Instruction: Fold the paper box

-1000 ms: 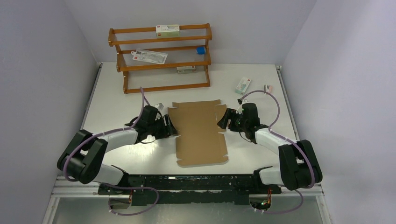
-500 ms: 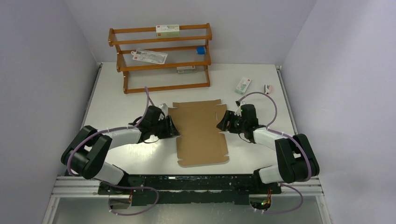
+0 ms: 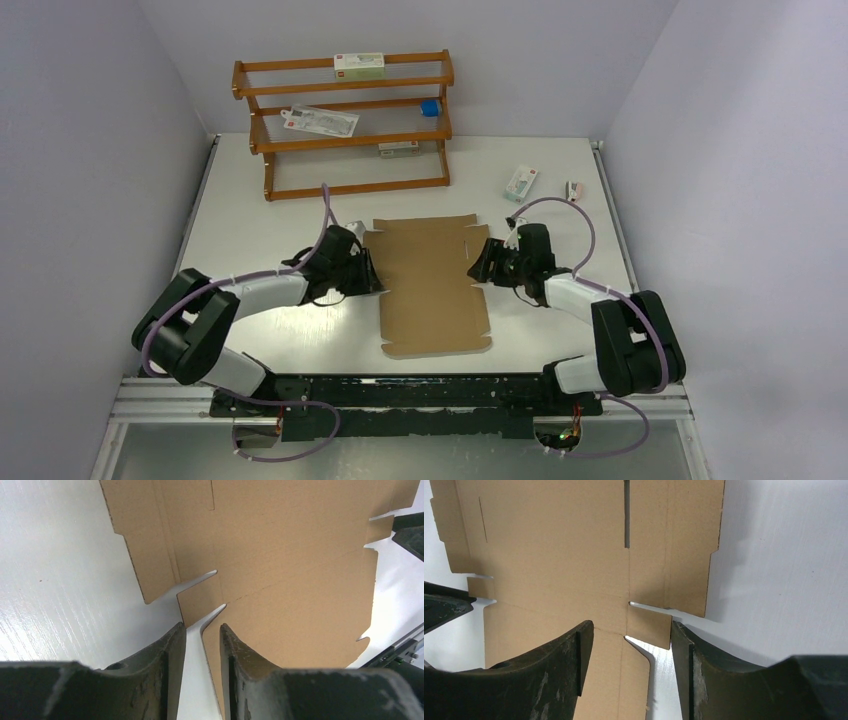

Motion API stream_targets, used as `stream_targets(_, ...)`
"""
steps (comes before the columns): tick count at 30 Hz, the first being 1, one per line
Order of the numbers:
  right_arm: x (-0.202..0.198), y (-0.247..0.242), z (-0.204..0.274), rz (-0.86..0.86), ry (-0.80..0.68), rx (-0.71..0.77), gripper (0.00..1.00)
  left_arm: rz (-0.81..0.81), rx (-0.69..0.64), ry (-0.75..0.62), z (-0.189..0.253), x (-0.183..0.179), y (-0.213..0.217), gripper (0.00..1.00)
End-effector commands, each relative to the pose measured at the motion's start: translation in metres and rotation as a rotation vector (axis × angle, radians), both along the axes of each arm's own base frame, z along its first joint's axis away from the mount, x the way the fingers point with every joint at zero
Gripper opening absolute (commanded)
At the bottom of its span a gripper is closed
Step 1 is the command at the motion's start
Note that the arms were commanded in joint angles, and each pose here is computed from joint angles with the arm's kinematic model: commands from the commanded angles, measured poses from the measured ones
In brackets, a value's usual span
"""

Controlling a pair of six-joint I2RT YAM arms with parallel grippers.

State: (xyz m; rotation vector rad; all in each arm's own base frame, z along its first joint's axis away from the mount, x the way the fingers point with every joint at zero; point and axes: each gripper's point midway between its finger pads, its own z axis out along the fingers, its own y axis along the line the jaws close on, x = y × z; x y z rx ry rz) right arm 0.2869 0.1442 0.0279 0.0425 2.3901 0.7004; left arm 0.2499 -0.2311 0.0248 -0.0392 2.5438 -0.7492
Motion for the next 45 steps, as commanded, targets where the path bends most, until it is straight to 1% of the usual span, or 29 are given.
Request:
stream_targets(1,0.0,0.013,0.019,0.058,-0.026,0.026,0.61,-0.033,-0.01,-0.097,0.028,0.012,-0.017,0.35)
stream_targets(5,0.001,0.015,0.026,0.065,-0.043,0.012,0.61,-0.046,0.017,-0.134,0.036,0.015,-0.022,0.35)
stream_targets(14,0.0,0.03,0.036,0.099,-0.063,-0.015,0.6,-0.081,0.056,-0.148,0.042,0.012,-0.034,0.34)
stream_targets(20,0.0,0.04,0.039,0.113,-0.074,-0.041,0.6,-0.096,0.057,-0.154,0.043,0.011,-0.043,0.35)
stream_targets(25,0.002,0.045,0.039,0.111,-0.083,-0.074,0.6,-0.093,0.072,-0.159,0.043,0.012,-0.042,0.36)
stream_targets(28,0.001,0.039,0.037,0.102,-0.069,-0.117,0.61,-0.095,0.095,-0.163,0.047,0.012,-0.038,0.37)
stream_targets(30,0.005,0.035,0.041,0.09,-0.084,-0.146,0.62,-0.071,0.13,-0.19,0.053,0.016,-0.03,0.41)
stream_targets(32,0.008,0.032,0.047,0.086,-0.104,-0.165,0.63,-0.048,0.172,-0.222,0.061,0.022,-0.021,0.47)
stream_targets(33,0.011,0.031,0.051,0.083,-0.115,-0.174,0.64,-0.032,0.196,-0.239,0.066,0.026,-0.014,0.53)
stream_targets(34,0.014,0.031,0.055,0.083,-0.125,-0.181,0.65,-0.013,0.223,-0.255,0.07,0.031,-0.007,0.57)
stream_targets(37,0.024,0.033,0.068,0.095,-0.166,-0.192,0.7,0.022,0.256,-0.276,0.08,0.044,0.012,0.65)
stream_targets(39,0.031,0.037,0.076,0.118,-0.19,-0.195,0.73,0.047,0.251,-0.27,0.083,0.054,0.026,0.69)
stream_targets(43,0.05,0.06,0.095,0.2,-0.236,-0.152,0.8,0.105,0.192,-0.246,0.084,0.075,0.051,0.72)
stream_targets(45,0.059,0.074,0.104,0.252,-0.261,-0.118,0.85,0.126,0.157,-0.231,0.082,0.085,0.059,0.73)
